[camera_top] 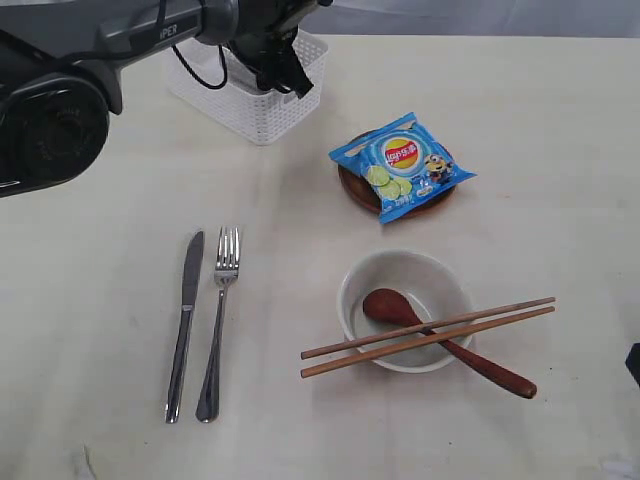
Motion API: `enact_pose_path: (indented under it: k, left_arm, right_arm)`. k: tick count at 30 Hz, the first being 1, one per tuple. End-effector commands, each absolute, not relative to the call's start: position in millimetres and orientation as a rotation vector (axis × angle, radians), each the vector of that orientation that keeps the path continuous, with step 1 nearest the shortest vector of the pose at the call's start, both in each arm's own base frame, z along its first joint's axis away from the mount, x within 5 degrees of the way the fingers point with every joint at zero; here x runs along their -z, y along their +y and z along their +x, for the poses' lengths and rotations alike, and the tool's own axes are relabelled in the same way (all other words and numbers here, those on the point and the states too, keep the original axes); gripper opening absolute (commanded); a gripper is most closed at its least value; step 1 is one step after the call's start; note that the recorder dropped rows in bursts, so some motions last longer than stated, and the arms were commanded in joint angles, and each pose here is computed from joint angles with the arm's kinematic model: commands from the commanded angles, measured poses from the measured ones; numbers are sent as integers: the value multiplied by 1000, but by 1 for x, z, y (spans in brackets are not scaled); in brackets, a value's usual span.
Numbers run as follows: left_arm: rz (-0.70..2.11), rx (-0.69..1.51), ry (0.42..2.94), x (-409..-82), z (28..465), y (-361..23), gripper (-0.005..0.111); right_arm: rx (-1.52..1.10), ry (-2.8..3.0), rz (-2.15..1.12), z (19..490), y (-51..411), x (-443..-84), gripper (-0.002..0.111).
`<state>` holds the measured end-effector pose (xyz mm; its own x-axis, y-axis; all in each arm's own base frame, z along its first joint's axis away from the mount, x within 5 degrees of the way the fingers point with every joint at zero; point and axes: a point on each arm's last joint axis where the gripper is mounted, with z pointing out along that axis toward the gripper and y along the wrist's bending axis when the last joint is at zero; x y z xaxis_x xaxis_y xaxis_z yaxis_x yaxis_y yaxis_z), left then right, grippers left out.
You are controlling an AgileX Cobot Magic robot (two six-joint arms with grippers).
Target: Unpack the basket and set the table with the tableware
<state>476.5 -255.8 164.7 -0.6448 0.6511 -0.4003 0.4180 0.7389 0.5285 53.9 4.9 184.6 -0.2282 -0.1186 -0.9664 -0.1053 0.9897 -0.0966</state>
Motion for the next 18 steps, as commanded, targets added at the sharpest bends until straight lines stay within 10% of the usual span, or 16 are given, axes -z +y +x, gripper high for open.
enact_pose_path:
  k: [1, 8, 11, 14, 18]
  left_arm:
    - [780, -509, 2371, -165, 477, -254, 0]
    - [676, -207, 2340, -190, 475, -268, 2]
    - [570, -80, 2340, -199, 478, -265, 21]
    - [532, -93, 2382, -198, 481, -256, 65]
    - [465, -131, 2446, -193, 486, -237, 71]
  right_arm:
    - [20, 1796, -162, 54, 5, -184, 0]
    - [20, 1796, -162, 54, 5, -184, 0]
    - [20, 1796, -162, 54, 5, -184, 0]
    - [20, 1796, -162, 54, 5, -184, 0]
    - [20, 1796, -162, 54, 5, -184, 0]
